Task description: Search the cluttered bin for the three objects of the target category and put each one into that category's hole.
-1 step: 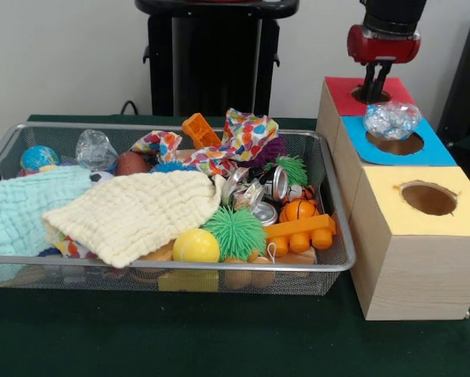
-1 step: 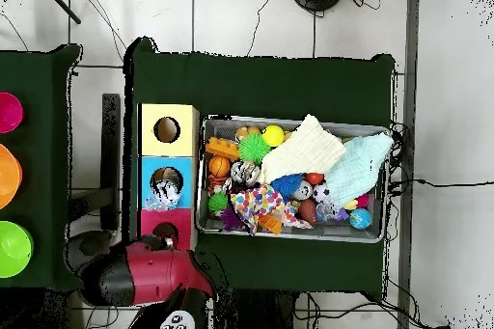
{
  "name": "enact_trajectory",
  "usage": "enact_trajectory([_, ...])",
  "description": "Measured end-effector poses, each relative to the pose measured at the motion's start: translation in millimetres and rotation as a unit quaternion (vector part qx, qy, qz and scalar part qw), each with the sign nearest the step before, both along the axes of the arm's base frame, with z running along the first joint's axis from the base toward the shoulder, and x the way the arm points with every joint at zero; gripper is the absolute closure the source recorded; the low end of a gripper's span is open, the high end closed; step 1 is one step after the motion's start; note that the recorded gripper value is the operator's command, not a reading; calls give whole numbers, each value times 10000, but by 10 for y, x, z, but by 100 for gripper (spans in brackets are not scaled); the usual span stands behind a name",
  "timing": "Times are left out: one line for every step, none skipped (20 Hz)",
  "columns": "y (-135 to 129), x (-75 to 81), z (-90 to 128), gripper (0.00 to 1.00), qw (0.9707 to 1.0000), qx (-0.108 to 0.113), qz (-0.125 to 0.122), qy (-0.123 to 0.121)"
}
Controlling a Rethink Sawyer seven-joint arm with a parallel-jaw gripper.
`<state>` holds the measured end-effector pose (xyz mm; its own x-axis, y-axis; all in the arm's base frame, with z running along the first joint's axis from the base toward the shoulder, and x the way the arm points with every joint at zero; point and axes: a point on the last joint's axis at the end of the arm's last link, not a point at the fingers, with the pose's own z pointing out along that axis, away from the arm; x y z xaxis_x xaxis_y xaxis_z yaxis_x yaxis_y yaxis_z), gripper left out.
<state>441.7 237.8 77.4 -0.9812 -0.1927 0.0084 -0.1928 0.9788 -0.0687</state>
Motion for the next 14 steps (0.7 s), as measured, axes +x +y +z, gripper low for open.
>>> enact_trajectory([17,-7,-4,100,10000,3,0,5])
enact_trajectory([38,-15,-6,100,10000,8,-13,7])
enact_trajectory([50,-15,-6,100,10000,13,-34,-1])
enact_trajectory([50,-9,-5,100,10000,16,-68,-14])
enact_trajectory([48,-6,-4,100,10000,16,-86,-19])
enact_trajectory([47,-4,-4,100,9999,17,-104,-24])
enact_trajectory([49,1,-3,100,9999,22,-130,-30])
enact_trajectory([51,7,-1,100,9998,31,-193,-33])
enact_trajectory([53,10,0,100,9998,34,-209,-34])
enact_trajectory([54,12,0,100,9997,36,-224,-35])
enact_trajectory([54,16,1,100,9997,40,-246,-36])
enact_trajectory([54,18,1,100,9997,42,-253,-36])
enact_trajectory([53,19,2,100,9997,43,-257,-36])
enact_trajectory([49,22,2,100,9996,44,-266,-36])
